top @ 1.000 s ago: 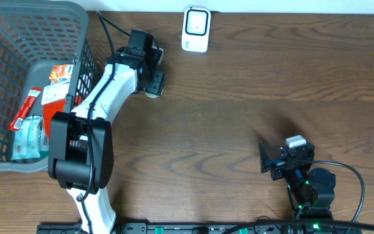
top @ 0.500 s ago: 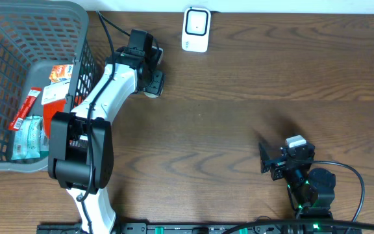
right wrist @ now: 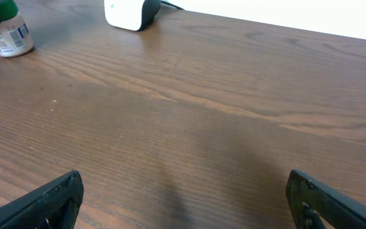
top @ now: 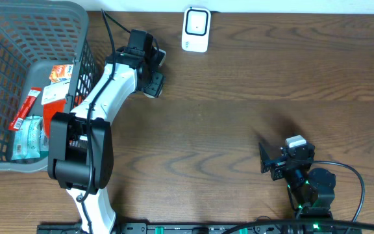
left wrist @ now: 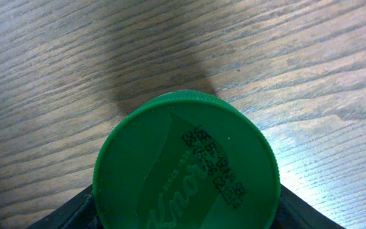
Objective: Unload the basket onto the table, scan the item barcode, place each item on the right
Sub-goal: 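Carry the container right and lower it onto the table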
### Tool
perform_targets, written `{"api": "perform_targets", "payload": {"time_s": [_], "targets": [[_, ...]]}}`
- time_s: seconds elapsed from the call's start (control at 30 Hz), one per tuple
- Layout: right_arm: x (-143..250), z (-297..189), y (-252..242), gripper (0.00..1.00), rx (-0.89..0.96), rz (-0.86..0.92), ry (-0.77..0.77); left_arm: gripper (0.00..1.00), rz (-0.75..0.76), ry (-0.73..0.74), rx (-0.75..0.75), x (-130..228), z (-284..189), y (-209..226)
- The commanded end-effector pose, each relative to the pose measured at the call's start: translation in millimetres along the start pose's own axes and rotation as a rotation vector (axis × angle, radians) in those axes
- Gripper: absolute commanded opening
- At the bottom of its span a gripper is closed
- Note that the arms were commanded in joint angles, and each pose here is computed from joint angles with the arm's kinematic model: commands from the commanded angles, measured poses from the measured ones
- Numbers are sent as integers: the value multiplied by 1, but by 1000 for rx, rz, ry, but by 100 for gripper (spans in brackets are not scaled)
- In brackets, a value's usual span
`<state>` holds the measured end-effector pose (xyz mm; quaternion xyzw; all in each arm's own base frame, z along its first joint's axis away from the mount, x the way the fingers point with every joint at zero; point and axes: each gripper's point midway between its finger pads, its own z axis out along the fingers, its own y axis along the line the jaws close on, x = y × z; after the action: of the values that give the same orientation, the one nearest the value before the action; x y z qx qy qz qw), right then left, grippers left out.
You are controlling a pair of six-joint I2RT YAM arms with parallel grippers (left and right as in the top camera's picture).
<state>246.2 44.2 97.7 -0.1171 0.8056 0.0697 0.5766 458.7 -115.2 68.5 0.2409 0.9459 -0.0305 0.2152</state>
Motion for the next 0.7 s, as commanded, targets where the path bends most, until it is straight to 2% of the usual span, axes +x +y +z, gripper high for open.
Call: {"api": "perform_targets", "payload": {"time_s": [0.0,0.2,0.33,0.67], "targets": [[1,0,2,99,-8,12,0,56,48,74,-52,18,9,9],[1,0,2,99,-8,12,0,62,48,83,-49,20,9,8],[0,0,2,99,-8,12,0,73,29,83,-49,20,9,8],[0,0,2,99,-8,12,-1,74,-18,78,-43,19,8,6]]}}
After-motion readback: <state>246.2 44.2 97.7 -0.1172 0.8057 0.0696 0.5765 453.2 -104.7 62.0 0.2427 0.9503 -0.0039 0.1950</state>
